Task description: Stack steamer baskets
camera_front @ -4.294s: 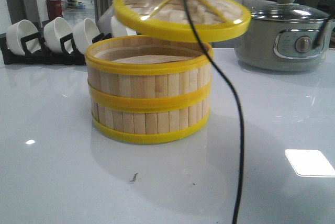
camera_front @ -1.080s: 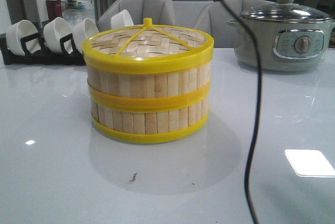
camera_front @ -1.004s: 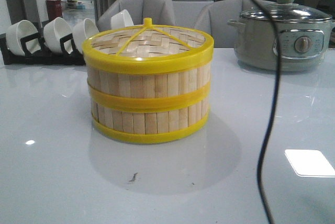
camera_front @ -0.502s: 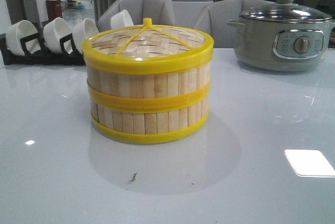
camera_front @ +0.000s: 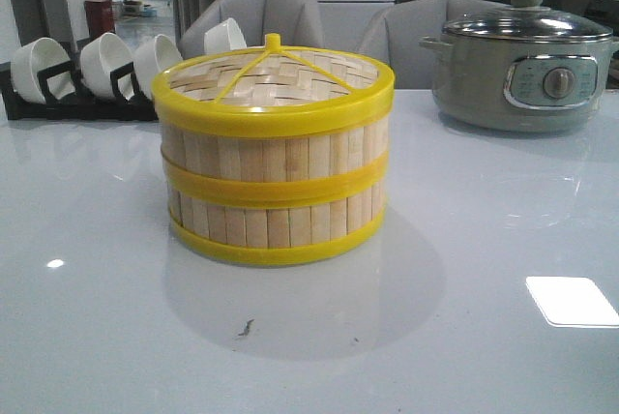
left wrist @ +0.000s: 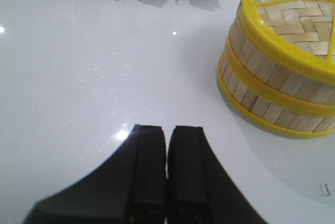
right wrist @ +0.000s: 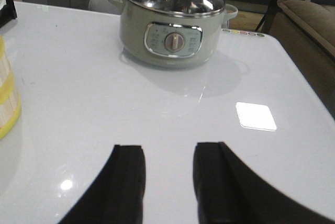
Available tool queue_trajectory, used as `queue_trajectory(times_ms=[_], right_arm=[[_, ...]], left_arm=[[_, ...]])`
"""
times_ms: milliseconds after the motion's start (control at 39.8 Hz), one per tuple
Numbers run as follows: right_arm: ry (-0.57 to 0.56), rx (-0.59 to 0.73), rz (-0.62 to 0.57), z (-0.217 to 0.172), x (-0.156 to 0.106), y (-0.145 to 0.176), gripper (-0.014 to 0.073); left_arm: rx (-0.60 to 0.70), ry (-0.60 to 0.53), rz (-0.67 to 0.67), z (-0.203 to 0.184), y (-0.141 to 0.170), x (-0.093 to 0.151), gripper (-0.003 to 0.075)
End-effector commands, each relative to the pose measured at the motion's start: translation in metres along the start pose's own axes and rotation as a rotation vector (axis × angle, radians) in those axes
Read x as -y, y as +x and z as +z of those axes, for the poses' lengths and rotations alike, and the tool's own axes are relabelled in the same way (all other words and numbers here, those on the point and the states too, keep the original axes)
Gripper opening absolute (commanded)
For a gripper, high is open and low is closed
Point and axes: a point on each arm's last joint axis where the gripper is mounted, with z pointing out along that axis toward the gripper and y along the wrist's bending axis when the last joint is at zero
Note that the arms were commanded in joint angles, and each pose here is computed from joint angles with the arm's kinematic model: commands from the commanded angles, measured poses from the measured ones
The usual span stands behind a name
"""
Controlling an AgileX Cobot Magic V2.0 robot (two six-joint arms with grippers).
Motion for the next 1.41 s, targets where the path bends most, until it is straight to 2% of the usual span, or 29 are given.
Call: queue_trajectory(times_ms=[0,151,226,276,352,402,1381], right_arm=[[0.006,0.131,-0.013,-0.004,0.000,-0.006,0.0345],[0.009,0.133,-0.013,-0.006,0.000,0.004,0.0342],[0.009,0.148,-0.013,-0.007,0.000,0.003,0.0290],[0.009,0.156,-0.013,-0.007,0.000,0.002,0.0194],[0.009,0.156,-0.013,-0.007,0.000,0.002,0.0006],[0.008,0.160,-0.011,-0.007,0.000,0.002,0.0046],[0.009,0.129,-0.010,-0.007,0.000,0.005,0.0029]], left_arm=[[0.115,0.013,-0.002,-0.005,-0.017,0.002,0.0086],[0.115,0.013,-0.002,-0.005,-0.017,0.002,0.0086],[0.115,0.013,-0.002,-0.005,-0.017,0.002,0.0086],[0.115,0.013,-0.002,-0.005,-0.017,0.002,0.0086],[0.115,0.013,-0.002,-0.005,-0.017,0.002,0.0086],[0.115,0.013,-0.002,-0.005,-0.017,0.002,0.0086],[0.115,0.013,-0.002,-0.005,-0.017,0.002,0.0086]])
